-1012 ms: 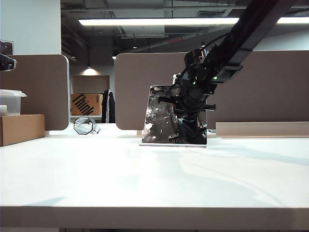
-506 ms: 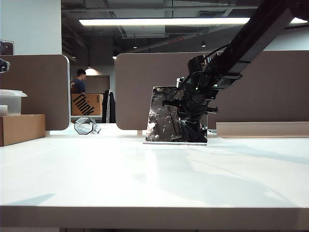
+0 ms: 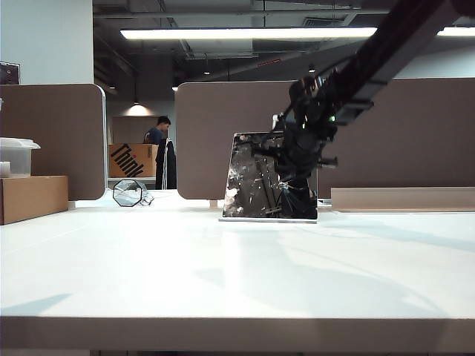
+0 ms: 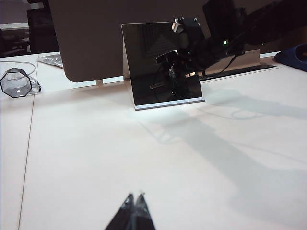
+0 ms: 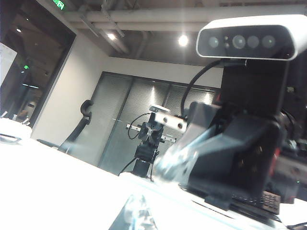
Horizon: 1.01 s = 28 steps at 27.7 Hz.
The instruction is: Push the center of the mirror on the table forward to move it for a short distance.
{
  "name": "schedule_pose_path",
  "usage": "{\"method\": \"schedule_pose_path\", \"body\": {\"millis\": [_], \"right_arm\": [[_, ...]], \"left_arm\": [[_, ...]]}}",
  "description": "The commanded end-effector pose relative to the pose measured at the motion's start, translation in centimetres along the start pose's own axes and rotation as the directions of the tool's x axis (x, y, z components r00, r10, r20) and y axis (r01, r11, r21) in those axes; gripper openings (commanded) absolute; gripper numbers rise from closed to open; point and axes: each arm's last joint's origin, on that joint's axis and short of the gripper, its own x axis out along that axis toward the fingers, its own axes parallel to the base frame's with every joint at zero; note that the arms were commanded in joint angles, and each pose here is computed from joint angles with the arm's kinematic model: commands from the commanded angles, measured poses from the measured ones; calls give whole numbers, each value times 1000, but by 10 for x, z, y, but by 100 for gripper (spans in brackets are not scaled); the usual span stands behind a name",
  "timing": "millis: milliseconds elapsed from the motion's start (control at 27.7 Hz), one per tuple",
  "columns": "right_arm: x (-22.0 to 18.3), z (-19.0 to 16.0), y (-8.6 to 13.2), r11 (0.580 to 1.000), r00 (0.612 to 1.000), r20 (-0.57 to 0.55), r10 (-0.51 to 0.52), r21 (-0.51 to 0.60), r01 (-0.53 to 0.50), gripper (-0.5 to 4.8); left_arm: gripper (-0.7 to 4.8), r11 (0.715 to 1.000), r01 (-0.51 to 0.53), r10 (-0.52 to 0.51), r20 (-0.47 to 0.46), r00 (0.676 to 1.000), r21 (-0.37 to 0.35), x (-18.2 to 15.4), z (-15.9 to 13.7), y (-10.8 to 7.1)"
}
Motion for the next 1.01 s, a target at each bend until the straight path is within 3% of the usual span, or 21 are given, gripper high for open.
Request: {"method": "schedule_pose_path", "body": {"millis": [36,217,398,542,651,687,868,976,1012], "right_arm": [[-25,31,13,1000,999,37,18,-4,-18,-5],[-80,68,37,999,998,-46,37,-34,-38,-5],[-159,115,62,993,996,-25,84,-79,-86,-5],[-281,166,82,984,984,83,160,-97,-152,-5],[-387,185,92,981,966,208,153,-152,-122,-5],[-430,188,92,978,950,264,164,-172,-121,-5],[-527,184,82,967,902,365,232,-184,-174,-5],[-579,173,63,960,885,382,266,-192,-205,-5],[-599,165,50,963,895,376,242,-207,-174,-5]], "left_arm": [[-5,1000,6,-6,7,1000,0,0,0,0],[-5,1000,4,-4,8,1000,0,0,1,0],[-5,1000,-30,30,7,1000,2,0,0,5],[-5,984,-180,179,4,984,6,-2,0,20],[-5,965,-263,263,2,965,9,-3,0,28],[-5,956,-292,292,1,956,10,-4,0,31],[-5,940,-340,340,1,941,12,-6,0,35],[-5,930,-368,368,1,930,13,-7,0,38],[-5,921,-388,388,0,921,14,-8,0,40]]}}
